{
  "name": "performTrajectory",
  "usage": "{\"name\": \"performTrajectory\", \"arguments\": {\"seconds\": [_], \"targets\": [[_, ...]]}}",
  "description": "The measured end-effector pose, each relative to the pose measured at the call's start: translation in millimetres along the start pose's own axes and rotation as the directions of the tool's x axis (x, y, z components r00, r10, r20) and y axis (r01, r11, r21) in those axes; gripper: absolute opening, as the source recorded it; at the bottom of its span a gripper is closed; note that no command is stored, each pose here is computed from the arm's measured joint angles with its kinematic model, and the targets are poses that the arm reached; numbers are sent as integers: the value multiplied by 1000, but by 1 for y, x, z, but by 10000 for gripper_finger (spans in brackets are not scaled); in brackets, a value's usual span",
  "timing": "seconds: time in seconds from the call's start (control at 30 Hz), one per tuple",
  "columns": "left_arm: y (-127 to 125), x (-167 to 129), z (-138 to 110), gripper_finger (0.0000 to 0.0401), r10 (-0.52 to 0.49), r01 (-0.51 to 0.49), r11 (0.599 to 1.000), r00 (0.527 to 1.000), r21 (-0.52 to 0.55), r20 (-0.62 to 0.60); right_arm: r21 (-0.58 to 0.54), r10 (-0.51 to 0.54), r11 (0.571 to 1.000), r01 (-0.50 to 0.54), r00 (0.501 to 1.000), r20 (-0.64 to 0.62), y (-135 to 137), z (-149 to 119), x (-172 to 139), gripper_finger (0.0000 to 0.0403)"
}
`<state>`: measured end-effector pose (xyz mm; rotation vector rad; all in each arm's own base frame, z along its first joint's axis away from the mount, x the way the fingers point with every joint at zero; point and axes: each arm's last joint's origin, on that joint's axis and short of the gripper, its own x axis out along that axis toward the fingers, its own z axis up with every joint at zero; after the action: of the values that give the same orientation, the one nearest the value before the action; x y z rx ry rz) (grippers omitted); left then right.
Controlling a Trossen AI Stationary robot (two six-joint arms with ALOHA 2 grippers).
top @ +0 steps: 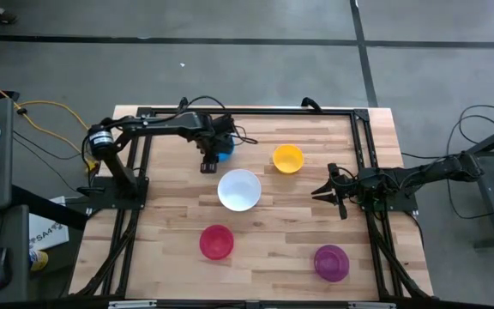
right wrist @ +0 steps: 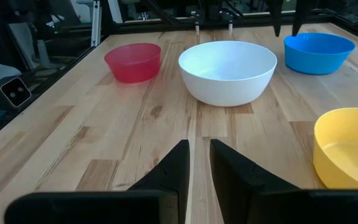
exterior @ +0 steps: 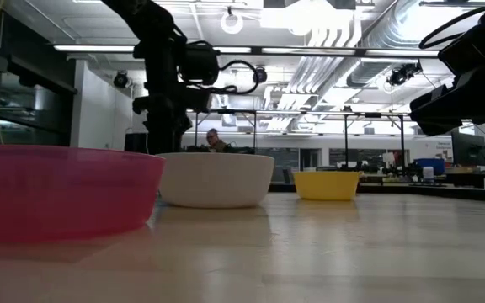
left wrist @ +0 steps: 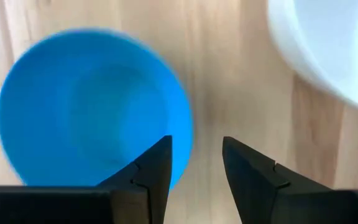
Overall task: Nest bowls inside each other
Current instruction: Stack the blue bowl on top of the white bowl
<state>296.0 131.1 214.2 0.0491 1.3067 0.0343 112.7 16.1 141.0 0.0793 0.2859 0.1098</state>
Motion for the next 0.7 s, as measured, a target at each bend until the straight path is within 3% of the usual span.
{"name": "performTrajectory", "arguments": {"seconds": [0.7], "targets": [[7,11,-1,141,1,-2,999,1000,-34,-11,0,-1,1000,1,1000,0,0,0,0,57]]}}
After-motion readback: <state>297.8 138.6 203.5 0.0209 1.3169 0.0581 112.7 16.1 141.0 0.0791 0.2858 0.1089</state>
